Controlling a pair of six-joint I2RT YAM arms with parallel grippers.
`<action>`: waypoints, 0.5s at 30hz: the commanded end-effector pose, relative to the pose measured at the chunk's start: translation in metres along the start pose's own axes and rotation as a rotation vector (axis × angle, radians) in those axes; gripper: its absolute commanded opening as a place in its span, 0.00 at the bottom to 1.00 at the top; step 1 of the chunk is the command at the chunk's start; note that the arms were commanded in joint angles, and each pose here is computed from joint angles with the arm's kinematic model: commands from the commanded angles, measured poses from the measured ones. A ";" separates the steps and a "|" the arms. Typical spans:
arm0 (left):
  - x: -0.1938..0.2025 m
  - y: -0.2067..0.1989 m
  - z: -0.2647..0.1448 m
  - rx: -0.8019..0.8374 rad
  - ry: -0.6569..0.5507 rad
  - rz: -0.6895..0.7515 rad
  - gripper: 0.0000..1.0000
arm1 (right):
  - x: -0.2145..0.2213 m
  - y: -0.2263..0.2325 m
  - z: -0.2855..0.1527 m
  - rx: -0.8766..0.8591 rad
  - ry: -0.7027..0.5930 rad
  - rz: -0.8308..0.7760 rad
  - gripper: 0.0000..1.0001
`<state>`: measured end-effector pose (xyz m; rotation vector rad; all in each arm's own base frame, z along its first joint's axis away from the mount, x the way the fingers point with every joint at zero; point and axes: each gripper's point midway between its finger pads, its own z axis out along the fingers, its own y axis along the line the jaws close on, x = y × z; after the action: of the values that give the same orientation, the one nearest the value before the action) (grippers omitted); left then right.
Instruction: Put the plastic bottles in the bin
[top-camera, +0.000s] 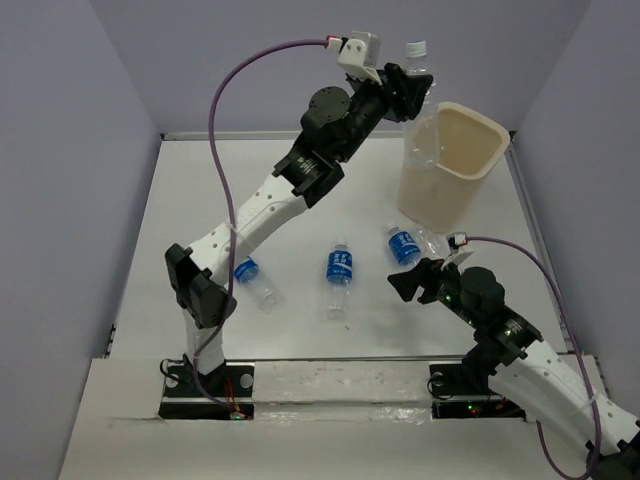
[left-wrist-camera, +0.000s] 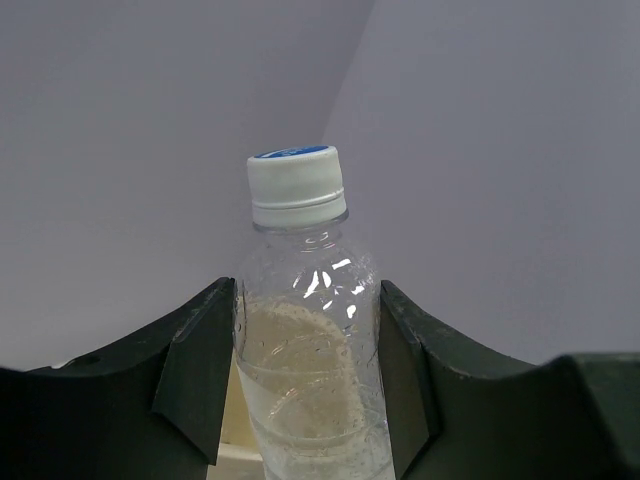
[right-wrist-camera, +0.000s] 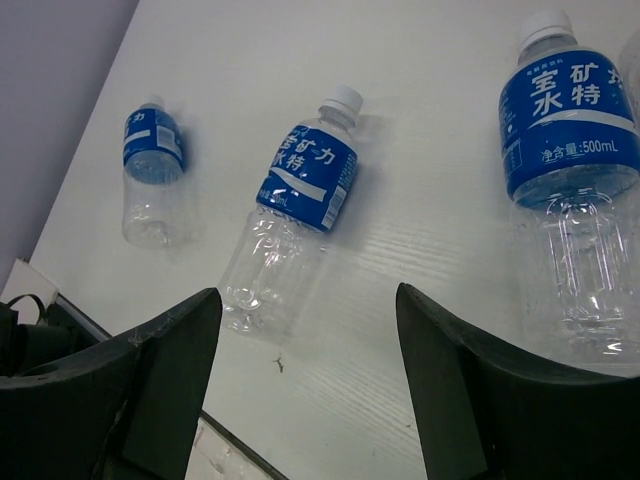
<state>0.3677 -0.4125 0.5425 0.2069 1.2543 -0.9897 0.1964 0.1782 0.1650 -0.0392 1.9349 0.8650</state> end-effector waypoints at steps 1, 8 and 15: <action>-0.014 0.002 0.032 -0.026 -0.207 -0.076 0.36 | 0.009 0.008 0.000 -0.049 0.043 0.004 0.75; 0.035 0.012 0.081 -0.048 -0.298 -0.121 0.37 | 0.013 0.014 -0.002 -0.079 0.071 -0.006 0.76; 0.059 0.025 0.092 -0.064 -0.354 -0.114 0.39 | 0.015 0.011 -0.005 -0.075 0.069 -0.020 0.76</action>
<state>0.4679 -0.5208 0.4288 0.0338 1.2334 -0.9768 0.1842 0.1860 0.1618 -0.0980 1.9655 0.9251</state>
